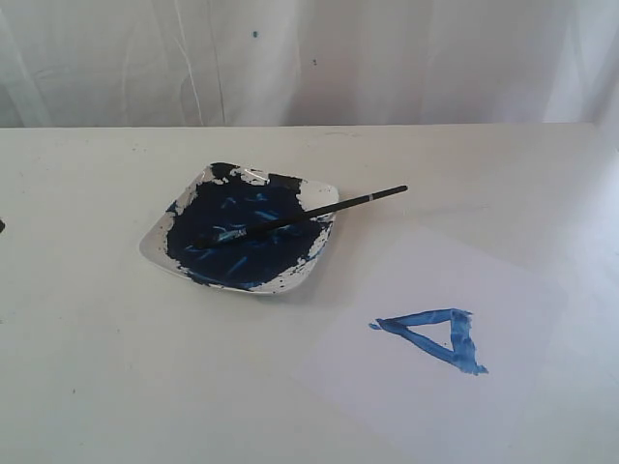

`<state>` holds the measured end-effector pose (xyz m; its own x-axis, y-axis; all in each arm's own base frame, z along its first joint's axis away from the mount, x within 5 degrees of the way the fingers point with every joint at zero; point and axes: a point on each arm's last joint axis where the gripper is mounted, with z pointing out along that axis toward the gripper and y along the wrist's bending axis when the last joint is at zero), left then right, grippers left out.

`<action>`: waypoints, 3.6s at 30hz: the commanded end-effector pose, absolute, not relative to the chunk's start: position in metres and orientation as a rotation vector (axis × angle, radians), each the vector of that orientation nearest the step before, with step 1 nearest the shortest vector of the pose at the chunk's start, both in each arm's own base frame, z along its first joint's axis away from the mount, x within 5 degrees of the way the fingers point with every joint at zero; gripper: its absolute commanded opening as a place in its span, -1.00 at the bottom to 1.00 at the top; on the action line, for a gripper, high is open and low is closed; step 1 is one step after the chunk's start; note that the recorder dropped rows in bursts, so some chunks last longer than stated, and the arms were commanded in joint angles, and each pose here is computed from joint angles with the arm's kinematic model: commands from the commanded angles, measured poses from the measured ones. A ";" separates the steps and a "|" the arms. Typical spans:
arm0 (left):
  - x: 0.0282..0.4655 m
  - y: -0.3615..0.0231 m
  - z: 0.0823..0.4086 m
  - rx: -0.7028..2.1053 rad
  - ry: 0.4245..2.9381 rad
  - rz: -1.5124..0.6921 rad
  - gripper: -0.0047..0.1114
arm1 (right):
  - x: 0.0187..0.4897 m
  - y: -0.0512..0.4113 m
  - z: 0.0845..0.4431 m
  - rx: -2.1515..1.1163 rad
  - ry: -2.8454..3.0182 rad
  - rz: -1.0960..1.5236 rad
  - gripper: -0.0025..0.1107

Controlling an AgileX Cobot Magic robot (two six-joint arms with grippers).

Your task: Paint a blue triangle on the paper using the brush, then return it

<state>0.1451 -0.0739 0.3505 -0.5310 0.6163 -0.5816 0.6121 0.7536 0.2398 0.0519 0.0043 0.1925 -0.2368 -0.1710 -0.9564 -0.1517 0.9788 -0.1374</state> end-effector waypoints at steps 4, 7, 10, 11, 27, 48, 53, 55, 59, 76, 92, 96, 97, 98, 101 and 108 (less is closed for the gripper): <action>0.142 -0.073 0.352 0.909 2.279 -0.003 -0.92 | 0.054 -0.001 0.182 -0.120 1.821 -0.093 -0.96; 0.142 -0.073 0.352 0.909 2.279 -0.003 -0.92 | 0.054 -0.003 0.182 -0.094 1.823 -0.113 -0.96; 0.142 -0.073 0.352 0.909 2.279 -0.003 -0.92 | 0.054 -0.002 0.182 -0.105 1.822 -0.100 -0.96; 0.142 -0.073 0.352 0.909 2.279 -0.003 -0.92 | 0.054 -0.001 0.182 -0.126 1.820 -0.084 -0.96; 0.142 -0.073 0.352 0.909 2.279 -0.003 -0.92 | 0.053 0.011 0.183 -0.221 1.810 0.148 -0.96; 0.142 -0.073 0.352 0.909 2.279 -0.003 -0.92 | 0.053 0.008 0.183 -0.133 1.818 0.150 -0.96; 0.142 -0.073 0.352 0.909 2.279 -0.003 -0.92 | 0.053 0.008 0.183 -0.133 1.818 0.150 -0.96; 0.142 -0.073 0.352 0.909 2.279 -0.003 -0.92 | 0.053 0.008 0.183 -0.133 1.818 0.150 -0.96; 0.142 -0.073 0.352 0.909 2.277 -0.003 -0.92 | 0.053 0.008 0.183 -0.133 1.818 0.150 -0.96; 0.143 -0.072 0.352 0.903 2.279 -0.001 -0.92 | 0.053 0.008 0.183 -0.133 1.818 0.150 -0.96; 0.017 0.013 0.403 0.220 1.899 0.329 -0.92 | 0.053 0.008 0.183 -0.133 1.818 0.150 -0.96; -0.013 0.016 0.395 0.190 1.769 0.377 -0.92 | 0.053 0.008 0.183 -0.133 1.818 0.150 -0.96; -0.017 0.017 0.391 0.187 1.745 0.379 -0.92 | 0.053 0.008 0.183 -0.133 1.818 0.150 -0.96; -0.022 0.016 0.386 0.181 1.723 0.383 -0.92 | 0.053 0.008 0.183 -0.133 1.818 0.150 -0.96; -0.035 0.017 0.364 0.188 1.687 0.412 -0.92 | 0.053 0.008 0.183 -0.133 1.818 0.150 -0.96; -0.018 0.017 0.321 0.205 1.794 0.432 -0.92 | 0.053 0.008 0.183 -0.133 1.821 0.149 -0.96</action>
